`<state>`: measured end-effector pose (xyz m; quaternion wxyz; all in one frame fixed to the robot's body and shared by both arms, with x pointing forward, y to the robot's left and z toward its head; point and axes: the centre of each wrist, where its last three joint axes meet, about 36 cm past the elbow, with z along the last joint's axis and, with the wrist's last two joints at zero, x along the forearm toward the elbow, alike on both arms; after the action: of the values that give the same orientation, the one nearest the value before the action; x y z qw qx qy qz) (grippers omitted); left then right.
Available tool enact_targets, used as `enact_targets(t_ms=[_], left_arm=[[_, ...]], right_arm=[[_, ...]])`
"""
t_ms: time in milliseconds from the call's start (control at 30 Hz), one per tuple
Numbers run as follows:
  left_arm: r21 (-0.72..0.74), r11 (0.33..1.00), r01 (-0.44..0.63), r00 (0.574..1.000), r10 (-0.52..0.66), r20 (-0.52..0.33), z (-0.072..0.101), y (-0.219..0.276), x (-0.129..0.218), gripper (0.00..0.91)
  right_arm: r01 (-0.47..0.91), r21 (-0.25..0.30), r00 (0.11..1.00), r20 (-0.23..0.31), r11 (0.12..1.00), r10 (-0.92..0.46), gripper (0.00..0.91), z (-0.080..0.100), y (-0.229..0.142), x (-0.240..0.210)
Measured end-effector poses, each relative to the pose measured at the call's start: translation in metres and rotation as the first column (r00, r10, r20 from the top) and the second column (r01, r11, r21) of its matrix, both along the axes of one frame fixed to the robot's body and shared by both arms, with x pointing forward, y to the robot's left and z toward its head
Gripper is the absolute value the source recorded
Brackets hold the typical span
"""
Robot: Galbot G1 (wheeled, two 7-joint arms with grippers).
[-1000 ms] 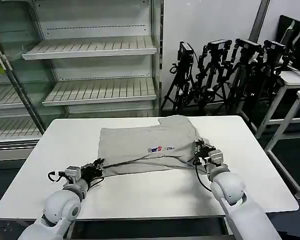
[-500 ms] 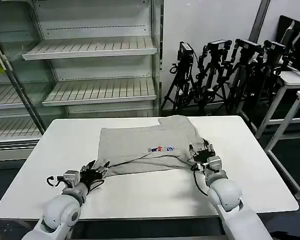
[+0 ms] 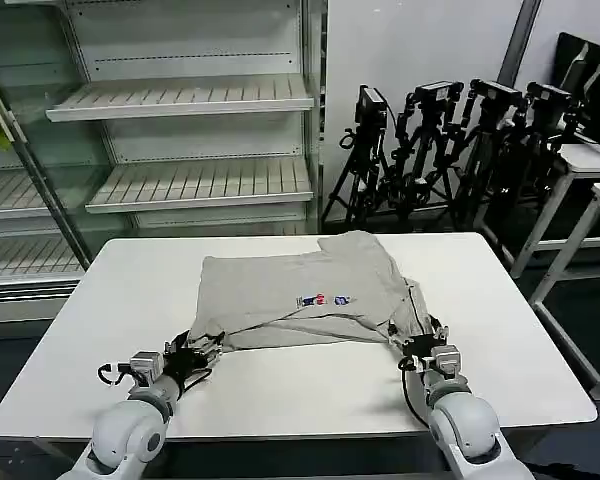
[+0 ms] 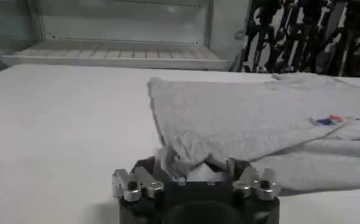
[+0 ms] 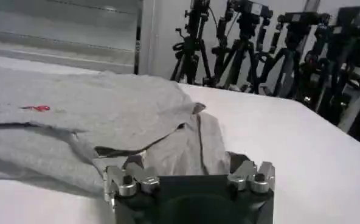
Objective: Fold and organize the clothes.
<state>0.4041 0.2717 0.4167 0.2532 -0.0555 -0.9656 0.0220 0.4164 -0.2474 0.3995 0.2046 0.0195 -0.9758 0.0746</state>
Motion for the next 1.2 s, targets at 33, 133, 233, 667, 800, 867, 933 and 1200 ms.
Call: enact_targets(t_ms=[33, 133, 233, 667, 800, 867, 933, 1200], left_arm=[[-0.002, 1.000, 0.001, 1.000, -0.001, -0.002, -0.001, 0.000, 0.000, 0.071], [-0.007, 1.000, 0.006, 1.000, -0.006, -0.009, -0.002, 0.000, -0.002, 0.071], [-0.012, 1.000, 0.012, 1.000, -0.012, -0.014, -0.003, 0.001, -0.006, 0.071], [-0.032, 0.999, 0.037, 0.998, -0.039, -0.049, 0.004, -0.005, -0.050, 0.071], [-0.038, 0.998, 0.043, 0.997, -0.045, -0.060, 0.012, -0.009, -0.074, 0.071], [-0.043, 0.998, 0.045, 0.997, -0.047, -0.066, 0.016, -0.011, -0.087, 0.071], [-0.046, 0.998, 0.048, 0.996, -0.051, -0.072, 0.021, -0.014, -0.101, 0.071], [-0.035, 0.998, 0.061, 0.992, -0.064, -0.108, 0.041, -0.023, -0.152, 0.484]], right_arm=[[0.000, 0.003, 1.000, -0.004, 1.000, 0.000, 0.000, 0.000, 0.000, -0.001], [0.003, 0.011, 1.000, -0.015, 1.000, -0.003, 0.000, -0.002, 0.000, -0.006], [0.006, 0.014, 1.000, -0.021, 1.000, -0.005, 0.000, -0.001, -0.002, -0.011], [0.014, 0.003, 0.999, -0.044, 1.000, -0.014, 0.000, 0.013, -0.010, -0.059], [0.012, 0.000, 0.999, -0.048, 1.000, -0.012, 0.000, 0.021, -0.011, -0.081], [0.009, 0.001, 0.999, -0.051, 1.000, -0.009, 0.000, 0.026, -0.010, -0.094], [0.006, 0.002, 0.998, -0.055, 1.000, -0.006, 0.000, 0.031, -0.010, -0.106], [-0.007, -0.015, 0.998, -0.062, 1.000, 0.006, 0.907, 0.058, -0.010, -0.147]])
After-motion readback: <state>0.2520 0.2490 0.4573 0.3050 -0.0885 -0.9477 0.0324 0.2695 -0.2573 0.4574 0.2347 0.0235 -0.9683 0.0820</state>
